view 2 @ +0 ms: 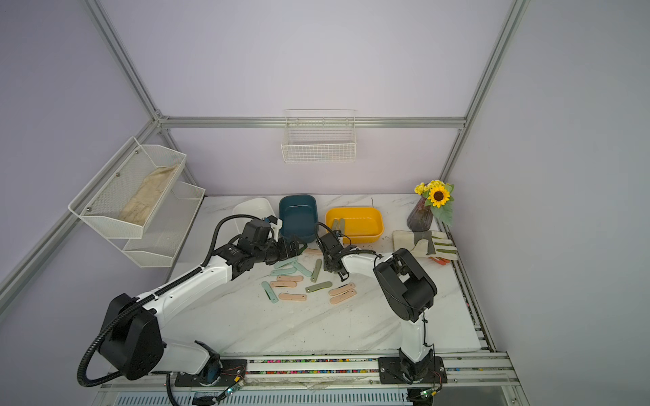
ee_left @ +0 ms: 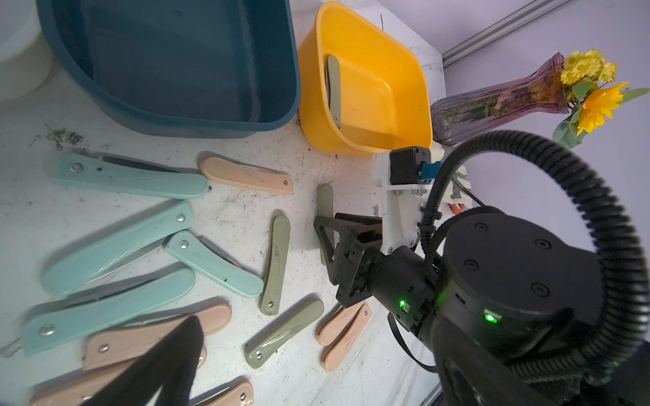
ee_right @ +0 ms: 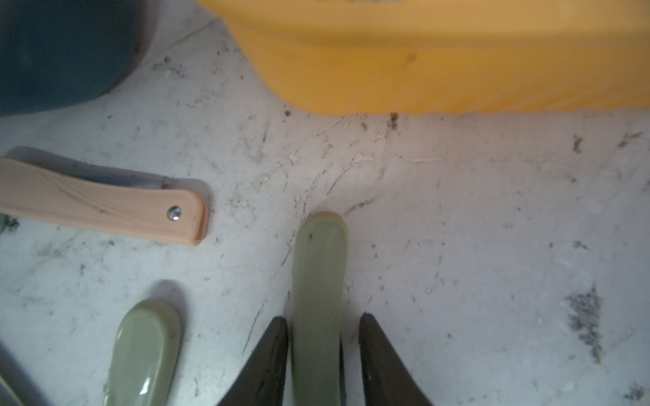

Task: Place the fruit knives into the storage box by color
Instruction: Pick up the fruit knife from the center of the board, then place the fruit knife in the storage box.

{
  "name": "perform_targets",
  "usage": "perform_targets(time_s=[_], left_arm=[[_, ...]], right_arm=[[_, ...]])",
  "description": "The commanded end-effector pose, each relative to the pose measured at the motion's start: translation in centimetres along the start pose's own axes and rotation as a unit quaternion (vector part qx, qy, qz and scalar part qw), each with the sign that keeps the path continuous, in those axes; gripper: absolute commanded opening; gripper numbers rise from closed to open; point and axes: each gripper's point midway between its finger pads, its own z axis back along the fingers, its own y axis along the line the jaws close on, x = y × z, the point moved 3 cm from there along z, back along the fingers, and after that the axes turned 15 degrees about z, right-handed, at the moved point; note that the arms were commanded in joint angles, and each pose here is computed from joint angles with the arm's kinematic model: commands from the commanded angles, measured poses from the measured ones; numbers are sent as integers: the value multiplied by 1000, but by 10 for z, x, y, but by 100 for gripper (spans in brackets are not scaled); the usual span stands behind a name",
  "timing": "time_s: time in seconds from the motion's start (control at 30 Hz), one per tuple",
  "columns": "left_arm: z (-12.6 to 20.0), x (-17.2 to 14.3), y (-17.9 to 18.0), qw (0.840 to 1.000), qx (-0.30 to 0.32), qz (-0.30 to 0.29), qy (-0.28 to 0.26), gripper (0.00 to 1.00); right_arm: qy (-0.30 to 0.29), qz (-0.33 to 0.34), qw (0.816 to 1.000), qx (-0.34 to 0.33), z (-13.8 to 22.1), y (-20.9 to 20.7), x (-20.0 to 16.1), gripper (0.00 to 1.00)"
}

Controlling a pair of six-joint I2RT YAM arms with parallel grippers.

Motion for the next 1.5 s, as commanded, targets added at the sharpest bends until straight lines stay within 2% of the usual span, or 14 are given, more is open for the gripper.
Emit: perform_targets(time_s=[0.0,0.37,1.0,1.23,1.47], left_arm=[[4,-2,2,1000,-12,3,-3,100],[4,-2,1,1000,-14,4,-2,100],[5,4,-12,999,-30,12,-4,100],[-3,9,-20,999,-33,14,1,100],[-5,21,-42,999,-54,10,-3,100]], right_arm=[[21,5,1000,-1,-9,-1,-11,35],[18,1,1000,4,-7,-1,-13,26],[-36,-20,998,43,33,-3,15,23],[-66,-24,995,74,59,0,34,22],[-113,-30,988,102,94,-4,71,22]])
